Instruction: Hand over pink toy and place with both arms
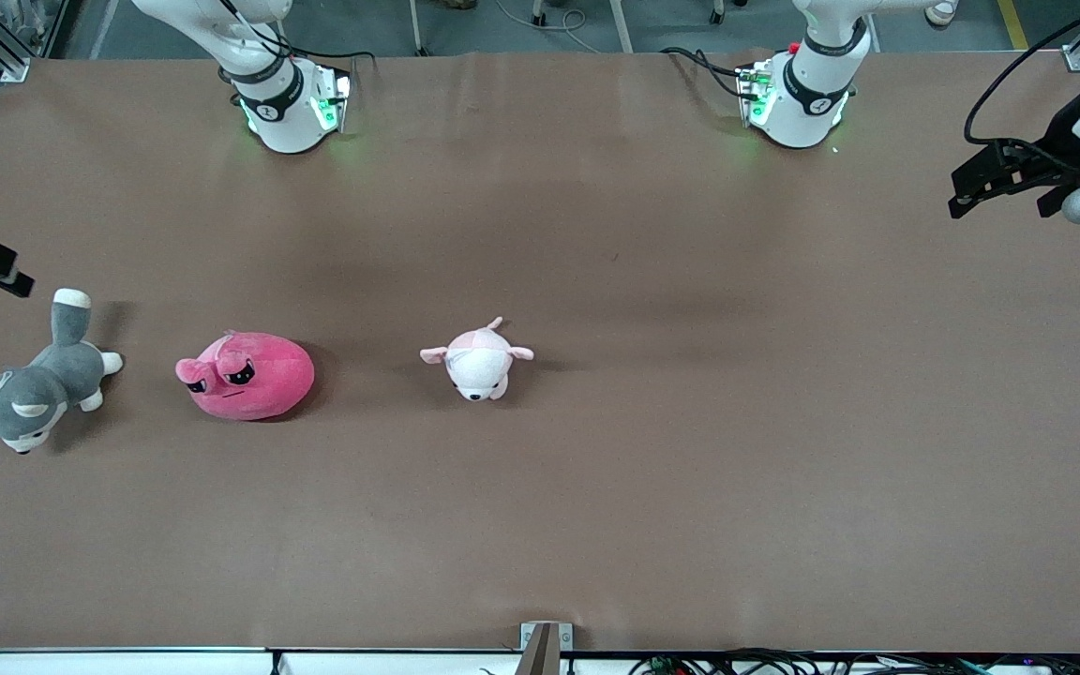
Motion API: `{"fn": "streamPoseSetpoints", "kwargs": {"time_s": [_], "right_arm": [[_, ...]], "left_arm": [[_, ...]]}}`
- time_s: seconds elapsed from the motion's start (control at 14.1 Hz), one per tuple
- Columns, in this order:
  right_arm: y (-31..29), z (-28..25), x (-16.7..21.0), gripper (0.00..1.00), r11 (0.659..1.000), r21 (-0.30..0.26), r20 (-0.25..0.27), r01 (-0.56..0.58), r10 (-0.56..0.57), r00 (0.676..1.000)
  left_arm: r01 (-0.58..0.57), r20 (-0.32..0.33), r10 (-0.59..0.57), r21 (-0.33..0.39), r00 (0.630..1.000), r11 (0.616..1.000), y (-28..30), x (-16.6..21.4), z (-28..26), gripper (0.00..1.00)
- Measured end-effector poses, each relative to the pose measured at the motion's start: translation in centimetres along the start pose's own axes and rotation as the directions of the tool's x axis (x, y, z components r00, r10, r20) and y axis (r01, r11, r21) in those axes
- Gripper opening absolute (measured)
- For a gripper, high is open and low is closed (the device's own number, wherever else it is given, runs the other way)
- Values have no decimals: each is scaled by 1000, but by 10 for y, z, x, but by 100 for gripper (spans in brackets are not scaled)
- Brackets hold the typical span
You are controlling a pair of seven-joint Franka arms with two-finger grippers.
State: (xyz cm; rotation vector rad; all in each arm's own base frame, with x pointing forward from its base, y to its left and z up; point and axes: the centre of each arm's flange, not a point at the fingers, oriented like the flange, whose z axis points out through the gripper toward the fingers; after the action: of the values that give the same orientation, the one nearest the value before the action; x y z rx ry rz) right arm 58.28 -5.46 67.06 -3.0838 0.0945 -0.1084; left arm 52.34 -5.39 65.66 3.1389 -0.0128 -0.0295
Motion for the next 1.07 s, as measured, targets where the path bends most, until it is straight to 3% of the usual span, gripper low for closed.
{"fn": "streamPoseSetpoints", "kwargs": {"time_s": [0.28, 1.07], "right_arm": [[0, -18, -15, 100, 998, -60, -24, -4, 2, 1000], [-4, 12, -18, 100, 998, -59, -13, 10, -10, 1000]], "left_arm": [[1, -3, -1, 0, 1000, 1000, 0, 0, 0, 100], [3, -7, -3, -1, 1000, 1000, -1, 0, -1, 100]]}}
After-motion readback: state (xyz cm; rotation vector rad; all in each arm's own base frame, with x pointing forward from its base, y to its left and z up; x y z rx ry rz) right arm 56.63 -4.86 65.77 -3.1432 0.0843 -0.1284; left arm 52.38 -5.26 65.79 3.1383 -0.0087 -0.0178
